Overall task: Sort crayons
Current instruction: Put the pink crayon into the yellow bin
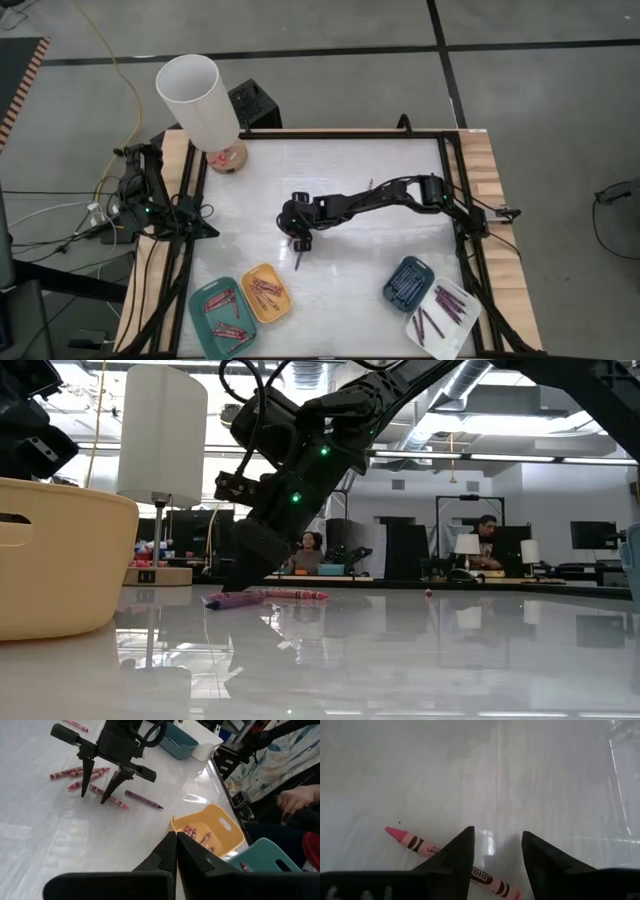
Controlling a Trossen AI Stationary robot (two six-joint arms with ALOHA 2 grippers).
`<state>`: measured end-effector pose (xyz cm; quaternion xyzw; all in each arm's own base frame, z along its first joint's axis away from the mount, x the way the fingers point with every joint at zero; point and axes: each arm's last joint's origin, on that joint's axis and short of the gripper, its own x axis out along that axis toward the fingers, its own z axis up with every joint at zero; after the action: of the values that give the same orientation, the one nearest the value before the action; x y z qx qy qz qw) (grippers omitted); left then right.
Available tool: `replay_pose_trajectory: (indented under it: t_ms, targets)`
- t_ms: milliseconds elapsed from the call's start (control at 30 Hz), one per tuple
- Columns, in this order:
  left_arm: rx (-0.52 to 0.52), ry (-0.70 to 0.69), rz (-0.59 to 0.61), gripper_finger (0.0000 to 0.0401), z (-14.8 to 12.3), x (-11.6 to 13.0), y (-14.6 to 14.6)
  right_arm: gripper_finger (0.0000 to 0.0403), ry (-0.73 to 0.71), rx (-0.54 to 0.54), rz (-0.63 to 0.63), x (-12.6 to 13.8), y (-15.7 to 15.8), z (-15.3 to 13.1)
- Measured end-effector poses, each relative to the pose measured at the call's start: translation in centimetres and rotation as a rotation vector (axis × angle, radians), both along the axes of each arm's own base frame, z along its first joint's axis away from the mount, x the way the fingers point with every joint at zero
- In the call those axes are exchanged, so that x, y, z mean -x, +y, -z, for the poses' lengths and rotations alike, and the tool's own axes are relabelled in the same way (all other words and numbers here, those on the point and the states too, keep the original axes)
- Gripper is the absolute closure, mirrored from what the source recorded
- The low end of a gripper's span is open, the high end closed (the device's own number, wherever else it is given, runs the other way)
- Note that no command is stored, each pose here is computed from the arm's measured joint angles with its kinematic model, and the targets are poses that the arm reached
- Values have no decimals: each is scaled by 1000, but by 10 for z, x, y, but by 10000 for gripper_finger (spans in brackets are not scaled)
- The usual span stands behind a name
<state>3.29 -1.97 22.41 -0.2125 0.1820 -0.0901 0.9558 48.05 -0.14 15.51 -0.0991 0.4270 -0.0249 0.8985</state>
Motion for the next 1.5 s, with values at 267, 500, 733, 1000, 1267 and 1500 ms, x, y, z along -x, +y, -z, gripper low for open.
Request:
replay_pose_trajectory:
  t_ms: [267, 500, 733, 1000, 1267, 1500]
  targets:
    - [0, 0, 0, 401, 0, 0, 0, 227, -6, 93, -127, 2, 8, -47]
    - [3, 6, 13, 401, 0, 0, 0, 227, 147, 178, -323, 13, 21, -59]
    - [4, 6, 15, 401, 0, 0, 0, 227, 299, 173, -413, 23, 24, -47]
    - [4, 6, 14, 401, 0, 0, 0, 227, 331, 168, -419, 25, 24, -44]
    - [3, 6, 14, 401, 0, 0, 0, 227, 421, 162, -459, 33, 37, -38]
    - [3, 6, 14, 401, 0, 0, 0, 227, 535, 155, -480, 43, 45, -31]
